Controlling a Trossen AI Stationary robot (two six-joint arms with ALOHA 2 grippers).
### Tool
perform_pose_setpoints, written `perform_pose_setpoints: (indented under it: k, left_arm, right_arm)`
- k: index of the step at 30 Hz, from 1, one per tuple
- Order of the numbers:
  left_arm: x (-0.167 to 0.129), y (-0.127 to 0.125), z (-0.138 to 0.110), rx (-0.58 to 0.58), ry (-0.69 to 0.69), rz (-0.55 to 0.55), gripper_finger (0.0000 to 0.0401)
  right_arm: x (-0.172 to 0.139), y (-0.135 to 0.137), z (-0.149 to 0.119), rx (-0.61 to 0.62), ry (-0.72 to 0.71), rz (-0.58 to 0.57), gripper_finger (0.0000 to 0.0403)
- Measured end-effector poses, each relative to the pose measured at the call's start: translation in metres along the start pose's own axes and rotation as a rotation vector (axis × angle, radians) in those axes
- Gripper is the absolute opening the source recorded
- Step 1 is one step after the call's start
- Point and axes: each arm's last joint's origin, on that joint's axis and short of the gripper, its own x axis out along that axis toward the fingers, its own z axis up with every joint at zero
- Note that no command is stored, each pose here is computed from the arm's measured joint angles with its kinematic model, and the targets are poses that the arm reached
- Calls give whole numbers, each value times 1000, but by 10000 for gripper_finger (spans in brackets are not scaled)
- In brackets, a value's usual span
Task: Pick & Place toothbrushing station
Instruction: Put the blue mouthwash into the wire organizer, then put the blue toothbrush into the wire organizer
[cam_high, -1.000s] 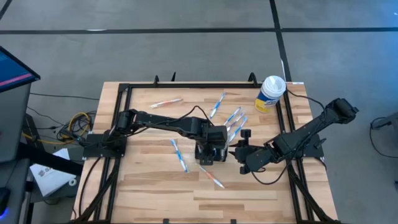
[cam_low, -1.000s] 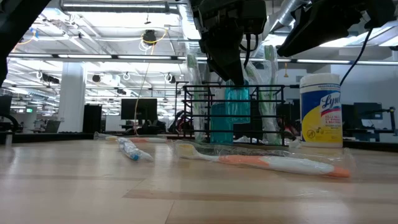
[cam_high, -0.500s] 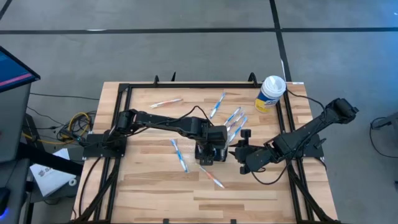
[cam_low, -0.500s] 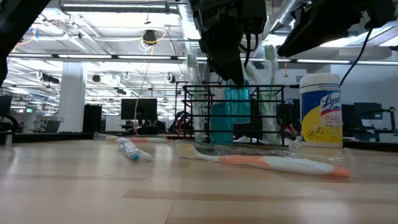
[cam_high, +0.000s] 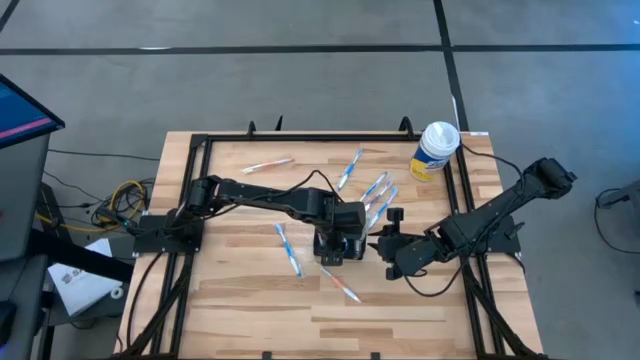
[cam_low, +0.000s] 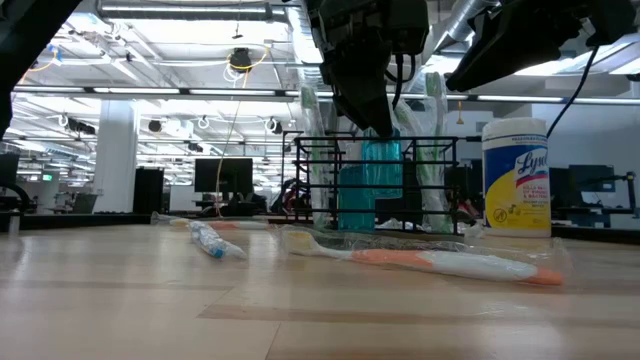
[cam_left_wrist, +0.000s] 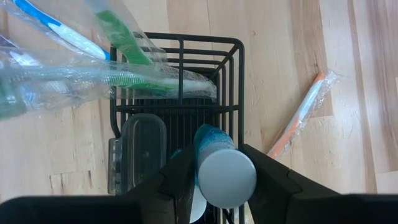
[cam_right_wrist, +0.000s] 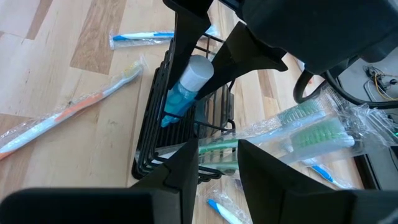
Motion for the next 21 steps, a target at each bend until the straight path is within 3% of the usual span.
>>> perform_pose_setpoints:
  k: [13, 21]
  left_arm:
    - [0, 0, 0, 0, -1, 14, 157]
    - [0, 0, 0, 0, -1, 15, 159]
  right_arm:
    - [0, 0, 0, 0, 0, 0, 103]
    - [0, 0, 0, 0, -1, 0, 103]
